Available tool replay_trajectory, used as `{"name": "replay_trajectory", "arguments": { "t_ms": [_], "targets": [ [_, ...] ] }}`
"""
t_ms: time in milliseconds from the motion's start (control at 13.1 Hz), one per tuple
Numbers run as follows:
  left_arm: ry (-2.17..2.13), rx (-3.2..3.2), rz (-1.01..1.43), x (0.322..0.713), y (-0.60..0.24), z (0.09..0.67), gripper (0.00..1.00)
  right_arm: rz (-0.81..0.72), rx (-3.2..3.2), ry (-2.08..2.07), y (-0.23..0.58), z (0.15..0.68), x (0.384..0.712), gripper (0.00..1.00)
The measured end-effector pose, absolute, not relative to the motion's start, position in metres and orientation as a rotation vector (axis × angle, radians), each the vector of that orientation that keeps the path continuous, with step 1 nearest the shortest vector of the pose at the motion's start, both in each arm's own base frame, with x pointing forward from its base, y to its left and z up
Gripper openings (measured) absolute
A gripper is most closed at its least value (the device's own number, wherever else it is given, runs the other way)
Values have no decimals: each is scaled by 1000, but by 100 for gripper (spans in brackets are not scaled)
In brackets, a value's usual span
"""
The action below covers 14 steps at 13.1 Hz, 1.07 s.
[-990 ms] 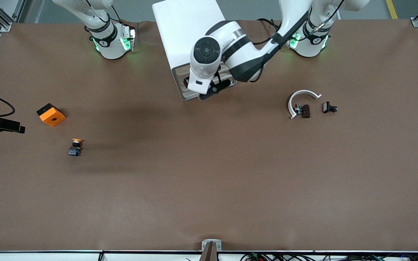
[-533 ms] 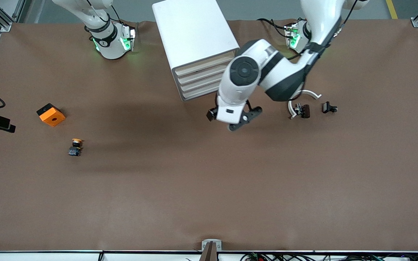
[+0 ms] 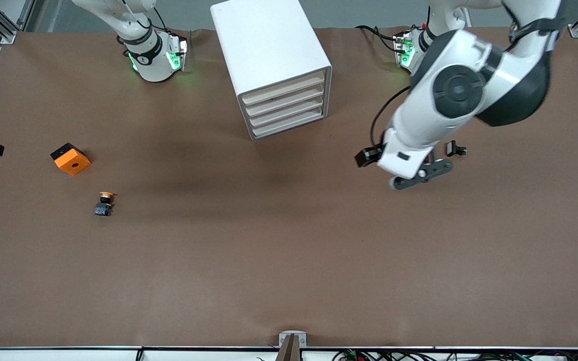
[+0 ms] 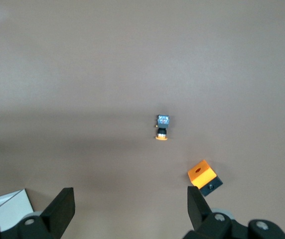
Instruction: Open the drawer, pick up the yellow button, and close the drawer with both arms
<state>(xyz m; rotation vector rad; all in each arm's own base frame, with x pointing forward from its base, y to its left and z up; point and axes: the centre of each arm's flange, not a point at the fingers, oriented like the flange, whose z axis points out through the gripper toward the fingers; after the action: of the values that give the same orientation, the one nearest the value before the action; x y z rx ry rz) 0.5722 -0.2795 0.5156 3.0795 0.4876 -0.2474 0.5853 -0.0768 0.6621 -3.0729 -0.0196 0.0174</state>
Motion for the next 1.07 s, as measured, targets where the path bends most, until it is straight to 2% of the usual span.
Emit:
{"name": "replay_trajectory", "arguments": {
  "t_ms": [457,837,1066],
  "targets": [
    [160,3145,-245,574,-140,577,100,43,-3078,-19,-67,662,539,100],
    [-15,3142,-249,538,-41,597,100,15,-3119,-8,-61,663,535,100],
    [0,3133,-208,521,-11,589,100,7,-3132,4,-63,664,535,100]
  ]
}}
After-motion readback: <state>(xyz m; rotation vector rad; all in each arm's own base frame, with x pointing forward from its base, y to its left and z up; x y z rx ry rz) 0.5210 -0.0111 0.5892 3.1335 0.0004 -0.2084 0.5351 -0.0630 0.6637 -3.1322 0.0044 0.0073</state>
